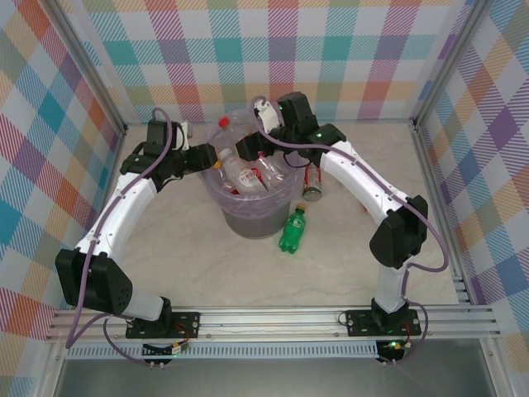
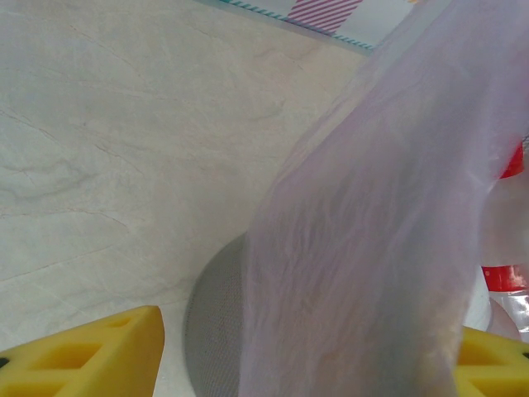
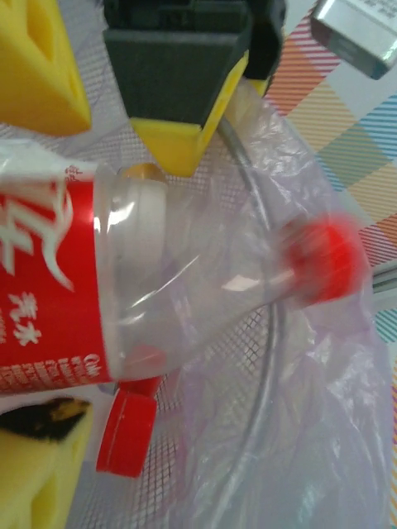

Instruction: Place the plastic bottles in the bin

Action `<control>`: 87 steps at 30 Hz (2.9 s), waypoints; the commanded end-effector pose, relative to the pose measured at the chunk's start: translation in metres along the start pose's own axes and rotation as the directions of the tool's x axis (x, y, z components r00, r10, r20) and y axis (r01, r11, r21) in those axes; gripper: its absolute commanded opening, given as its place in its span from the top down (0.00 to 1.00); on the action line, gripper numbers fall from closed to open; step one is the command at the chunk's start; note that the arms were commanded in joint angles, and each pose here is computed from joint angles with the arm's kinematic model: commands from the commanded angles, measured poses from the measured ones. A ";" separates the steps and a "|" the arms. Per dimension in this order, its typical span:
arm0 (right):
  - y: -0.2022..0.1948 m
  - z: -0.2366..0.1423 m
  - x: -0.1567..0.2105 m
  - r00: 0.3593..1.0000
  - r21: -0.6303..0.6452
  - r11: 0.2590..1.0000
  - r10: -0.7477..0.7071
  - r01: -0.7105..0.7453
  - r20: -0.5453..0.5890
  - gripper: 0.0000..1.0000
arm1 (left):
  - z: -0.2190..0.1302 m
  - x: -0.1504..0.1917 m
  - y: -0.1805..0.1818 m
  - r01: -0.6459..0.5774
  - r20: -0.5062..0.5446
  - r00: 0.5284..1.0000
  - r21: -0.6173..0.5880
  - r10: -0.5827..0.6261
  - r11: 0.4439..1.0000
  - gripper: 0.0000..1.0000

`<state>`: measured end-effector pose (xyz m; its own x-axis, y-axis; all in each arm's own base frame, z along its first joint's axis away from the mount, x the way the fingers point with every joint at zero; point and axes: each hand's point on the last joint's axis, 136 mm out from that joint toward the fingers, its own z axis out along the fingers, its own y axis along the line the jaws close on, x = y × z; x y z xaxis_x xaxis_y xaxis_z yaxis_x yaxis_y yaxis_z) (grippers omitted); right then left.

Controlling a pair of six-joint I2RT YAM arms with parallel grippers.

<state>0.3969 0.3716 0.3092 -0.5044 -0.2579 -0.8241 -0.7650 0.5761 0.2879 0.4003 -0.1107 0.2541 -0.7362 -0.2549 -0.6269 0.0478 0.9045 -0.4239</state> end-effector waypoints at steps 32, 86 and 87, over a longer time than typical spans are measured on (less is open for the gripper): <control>0.066 -0.120 -0.015 0.995 0.108 0.992 -0.074 0.066 0.072 0.26 | 0.008 0.012 0.024 -0.008 -0.050 0.999 -0.098 0.003 0.995 0.36; -0.285 -0.186 0.293 0.623 0.822 0.476 0.756 -0.313 -0.200 0.05 | 0.006 0.011 0.022 -0.007 -0.045 0.999 -0.088 0.003 0.996 0.35; -0.290 -0.183 0.292 0.624 0.819 0.480 0.755 -0.314 -0.203 0.06 | 0.006 0.012 0.021 -0.006 -0.046 0.999 -0.084 0.002 0.996 0.35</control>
<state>0.3856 -0.0074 0.0725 -0.9710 0.1411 -0.1929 0.1411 0.9899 0.0140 0.4019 -0.1092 0.2546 -0.7312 -0.2529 -0.6336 0.0468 0.9080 -0.4164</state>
